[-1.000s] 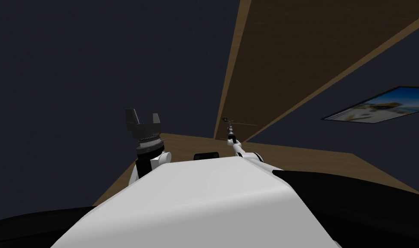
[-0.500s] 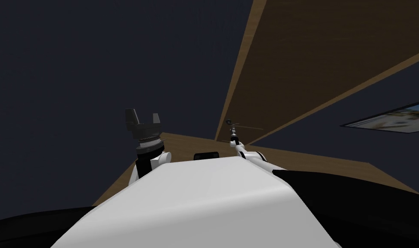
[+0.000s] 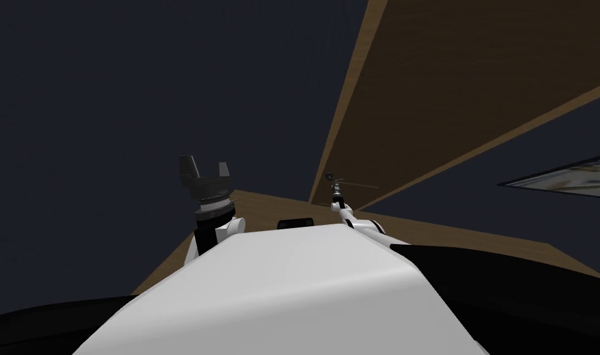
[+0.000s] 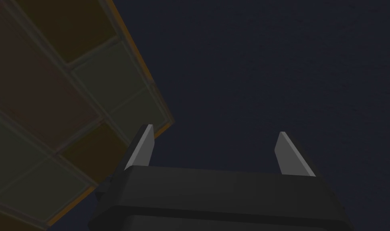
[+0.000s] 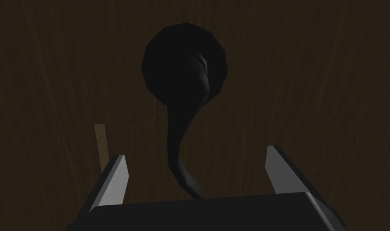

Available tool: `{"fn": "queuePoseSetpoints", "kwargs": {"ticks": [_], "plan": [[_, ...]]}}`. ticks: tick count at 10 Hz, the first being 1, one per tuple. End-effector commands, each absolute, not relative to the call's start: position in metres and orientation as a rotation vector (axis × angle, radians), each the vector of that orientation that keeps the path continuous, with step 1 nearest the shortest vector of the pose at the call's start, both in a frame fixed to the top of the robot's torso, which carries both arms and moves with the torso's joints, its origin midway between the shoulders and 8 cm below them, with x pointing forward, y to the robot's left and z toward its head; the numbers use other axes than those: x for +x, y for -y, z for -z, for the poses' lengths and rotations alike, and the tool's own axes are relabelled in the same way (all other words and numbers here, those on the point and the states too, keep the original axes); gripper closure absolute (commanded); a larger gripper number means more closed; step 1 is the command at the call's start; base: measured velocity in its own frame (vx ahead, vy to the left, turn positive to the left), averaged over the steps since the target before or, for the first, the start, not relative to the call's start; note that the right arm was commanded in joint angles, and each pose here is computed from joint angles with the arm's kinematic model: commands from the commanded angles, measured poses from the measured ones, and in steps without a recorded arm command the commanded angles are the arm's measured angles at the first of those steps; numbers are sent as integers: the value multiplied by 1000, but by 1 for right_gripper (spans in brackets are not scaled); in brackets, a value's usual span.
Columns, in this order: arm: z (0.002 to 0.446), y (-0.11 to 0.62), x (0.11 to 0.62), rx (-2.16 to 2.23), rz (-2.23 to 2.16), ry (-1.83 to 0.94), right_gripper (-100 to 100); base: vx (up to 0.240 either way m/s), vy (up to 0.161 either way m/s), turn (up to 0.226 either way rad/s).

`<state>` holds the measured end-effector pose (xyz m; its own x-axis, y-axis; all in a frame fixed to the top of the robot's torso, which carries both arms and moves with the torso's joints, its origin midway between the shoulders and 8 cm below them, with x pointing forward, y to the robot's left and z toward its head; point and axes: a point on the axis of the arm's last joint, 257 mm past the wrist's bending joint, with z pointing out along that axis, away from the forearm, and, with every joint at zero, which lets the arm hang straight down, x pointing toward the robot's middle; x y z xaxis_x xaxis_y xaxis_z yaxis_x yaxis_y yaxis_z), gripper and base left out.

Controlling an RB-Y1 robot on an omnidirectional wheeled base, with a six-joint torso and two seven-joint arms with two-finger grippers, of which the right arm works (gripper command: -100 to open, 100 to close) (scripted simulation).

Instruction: Pull the door open

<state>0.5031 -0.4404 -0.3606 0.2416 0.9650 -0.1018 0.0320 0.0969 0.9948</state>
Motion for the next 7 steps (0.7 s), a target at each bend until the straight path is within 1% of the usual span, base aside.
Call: {"fn": "queuePoseSetpoints", "kwargs": {"ticks": [1, 2, 4, 5, 6, 7], "plan": [[356, 464, 494, 1260, -932, -1067, -100, 165, 5, 162], [356, 464, 494, 1260, -932, -1067, -100, 149, -10, 83], [356, 464, 494, 1260, -932, -1067, -100, 42, 0, -15], [355, 486, 483, 1268, -915, -1051, -100, 117, 4, 158], [356, 475, 487, 1263, -922, -1059, -100, 73, -5, 39], [356, 475, 487, 1263, -922, -1059, 100, -19, 1, -36]]}}
